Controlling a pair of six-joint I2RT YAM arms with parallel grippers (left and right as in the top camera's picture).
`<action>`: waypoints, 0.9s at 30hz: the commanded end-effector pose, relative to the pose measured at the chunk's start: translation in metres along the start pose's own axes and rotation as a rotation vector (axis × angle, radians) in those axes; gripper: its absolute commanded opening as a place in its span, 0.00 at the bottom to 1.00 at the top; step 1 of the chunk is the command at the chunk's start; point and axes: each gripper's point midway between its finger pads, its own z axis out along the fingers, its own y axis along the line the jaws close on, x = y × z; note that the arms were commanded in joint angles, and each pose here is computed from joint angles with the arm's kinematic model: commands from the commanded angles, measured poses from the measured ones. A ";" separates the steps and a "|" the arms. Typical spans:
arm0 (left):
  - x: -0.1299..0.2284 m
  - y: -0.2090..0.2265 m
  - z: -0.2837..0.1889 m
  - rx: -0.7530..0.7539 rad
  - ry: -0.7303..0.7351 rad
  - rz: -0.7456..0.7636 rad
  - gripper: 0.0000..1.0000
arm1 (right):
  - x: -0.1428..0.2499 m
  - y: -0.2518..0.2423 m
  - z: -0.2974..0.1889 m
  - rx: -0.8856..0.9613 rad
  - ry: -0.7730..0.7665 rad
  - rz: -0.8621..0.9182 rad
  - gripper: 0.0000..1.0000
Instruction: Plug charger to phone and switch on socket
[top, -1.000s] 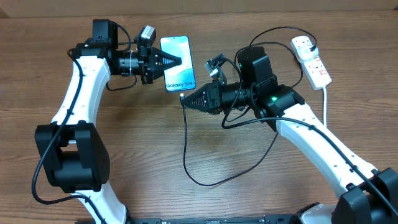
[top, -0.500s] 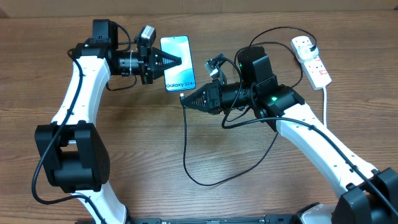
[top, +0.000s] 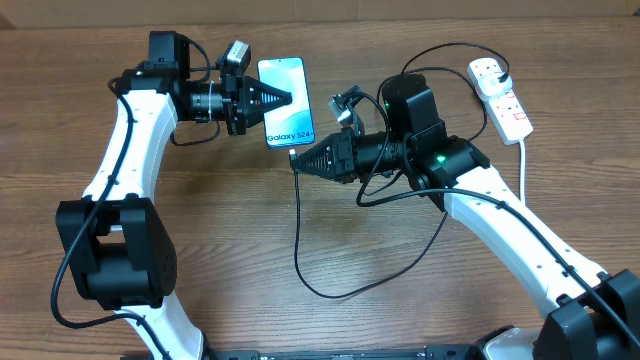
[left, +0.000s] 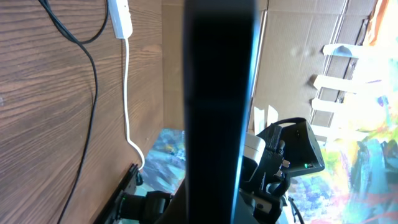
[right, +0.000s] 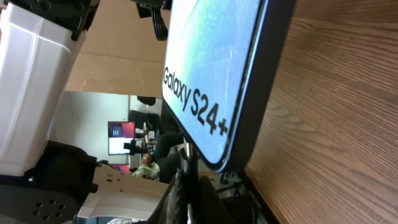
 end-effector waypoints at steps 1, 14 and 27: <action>0.003 -0.014 -0.002 0.054 0.015 0.058 0.04 | -0.003 0.008 -0.002 -0.009 -0.014 -0.035 0.04; 0.006 -0.021 -0.003 0.093 0.030 0.065 0.04 | -0.004 0.008 -0.002 -0.009 -0.020 -0.041 0.04; 0.005 -0.021 -0.003 0.091 0.028 0.073 0.04 | -0.001 0.011 -0.002 -0.025 -0.002 -0.040 0.04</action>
